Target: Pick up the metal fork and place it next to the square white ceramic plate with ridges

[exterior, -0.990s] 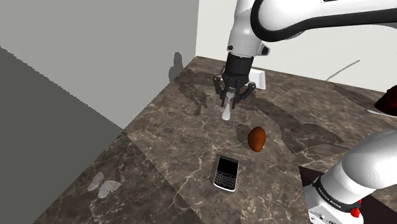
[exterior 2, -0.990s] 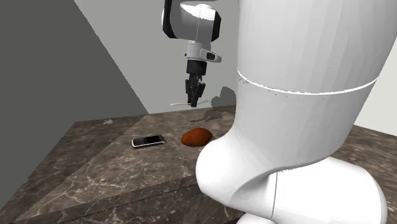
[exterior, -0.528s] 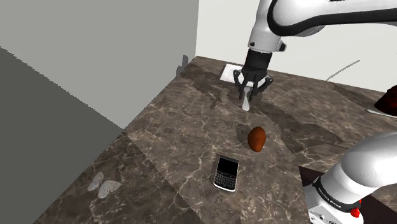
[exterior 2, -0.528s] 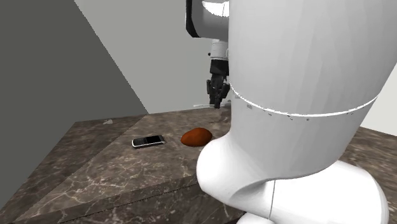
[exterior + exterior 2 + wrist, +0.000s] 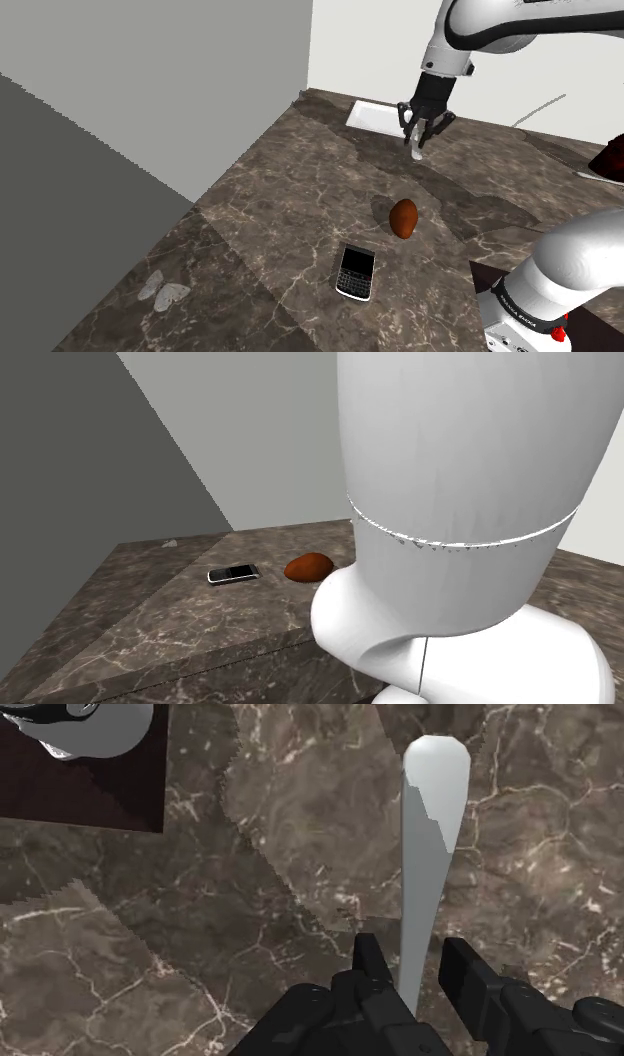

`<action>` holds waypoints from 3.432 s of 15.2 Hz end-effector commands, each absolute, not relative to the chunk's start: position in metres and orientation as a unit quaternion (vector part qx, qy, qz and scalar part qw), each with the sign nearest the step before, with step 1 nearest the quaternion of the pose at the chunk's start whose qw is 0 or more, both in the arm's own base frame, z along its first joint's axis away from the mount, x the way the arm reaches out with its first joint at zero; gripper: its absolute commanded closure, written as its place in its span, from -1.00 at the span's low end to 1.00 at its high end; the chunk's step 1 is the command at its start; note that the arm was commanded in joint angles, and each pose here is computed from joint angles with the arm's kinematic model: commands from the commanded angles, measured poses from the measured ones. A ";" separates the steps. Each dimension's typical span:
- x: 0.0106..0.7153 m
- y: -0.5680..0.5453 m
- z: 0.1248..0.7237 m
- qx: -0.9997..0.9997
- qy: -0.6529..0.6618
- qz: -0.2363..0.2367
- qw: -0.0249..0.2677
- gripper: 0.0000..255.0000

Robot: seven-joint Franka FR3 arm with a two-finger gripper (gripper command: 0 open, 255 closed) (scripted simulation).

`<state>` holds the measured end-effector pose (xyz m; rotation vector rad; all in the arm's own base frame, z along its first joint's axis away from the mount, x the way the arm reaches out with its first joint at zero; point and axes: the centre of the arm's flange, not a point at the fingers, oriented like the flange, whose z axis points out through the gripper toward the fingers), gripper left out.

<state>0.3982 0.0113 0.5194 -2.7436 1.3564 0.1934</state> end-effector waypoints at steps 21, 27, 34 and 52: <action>0.390 -0.275 0.523 -0.894 0.441 0.063 0.037 1.00; 0.389 -0.302 0.502 -0.894 0.441 0.063 0.037 1.00; 0.389 -0.302 0.465 -0.894 0.441 0.063 0.037 1.00; 0.389 -0.302 0.435 -0.894 0.441 0.063 0.037 -1.00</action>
